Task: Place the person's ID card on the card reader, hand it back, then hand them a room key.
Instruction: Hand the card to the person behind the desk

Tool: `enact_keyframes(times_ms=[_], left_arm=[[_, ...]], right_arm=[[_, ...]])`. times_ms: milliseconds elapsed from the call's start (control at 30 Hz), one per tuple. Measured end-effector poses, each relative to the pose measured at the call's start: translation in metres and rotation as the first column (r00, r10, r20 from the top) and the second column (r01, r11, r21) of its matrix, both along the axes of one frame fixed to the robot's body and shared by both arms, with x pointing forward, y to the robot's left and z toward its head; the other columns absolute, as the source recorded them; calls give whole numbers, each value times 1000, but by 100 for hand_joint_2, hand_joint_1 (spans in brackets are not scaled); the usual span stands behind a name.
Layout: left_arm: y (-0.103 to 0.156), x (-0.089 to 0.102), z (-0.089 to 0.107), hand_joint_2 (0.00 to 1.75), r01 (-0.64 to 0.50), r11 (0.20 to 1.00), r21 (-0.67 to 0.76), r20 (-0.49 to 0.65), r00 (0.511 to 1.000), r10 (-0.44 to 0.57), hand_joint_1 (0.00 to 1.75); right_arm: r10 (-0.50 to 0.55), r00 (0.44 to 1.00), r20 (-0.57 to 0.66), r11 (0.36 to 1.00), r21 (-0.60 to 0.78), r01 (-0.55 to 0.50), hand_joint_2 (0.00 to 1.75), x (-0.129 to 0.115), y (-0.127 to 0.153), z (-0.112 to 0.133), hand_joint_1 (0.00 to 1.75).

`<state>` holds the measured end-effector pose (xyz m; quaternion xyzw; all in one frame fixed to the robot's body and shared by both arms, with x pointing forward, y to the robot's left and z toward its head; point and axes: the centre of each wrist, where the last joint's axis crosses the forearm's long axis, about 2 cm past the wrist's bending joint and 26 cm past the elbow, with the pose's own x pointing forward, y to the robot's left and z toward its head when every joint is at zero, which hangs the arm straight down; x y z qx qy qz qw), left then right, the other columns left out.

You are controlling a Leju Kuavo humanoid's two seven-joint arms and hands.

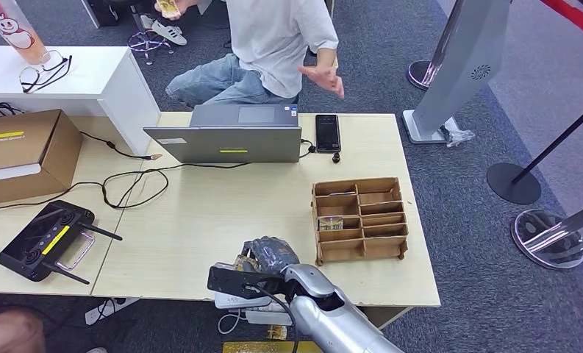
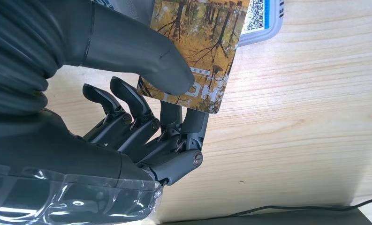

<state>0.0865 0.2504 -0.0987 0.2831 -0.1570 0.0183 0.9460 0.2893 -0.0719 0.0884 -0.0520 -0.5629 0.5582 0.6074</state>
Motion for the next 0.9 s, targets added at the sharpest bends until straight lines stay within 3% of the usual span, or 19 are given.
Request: enact_keyframes(times_ms=[900], left_arm=[[0, 1, 0, 0, 3, 1000, -3, 3, 1000, -3, 0]], right_arm=[[0, 1000, 28, 999, -34, 1, 175, 0, 3, 1, 175]])
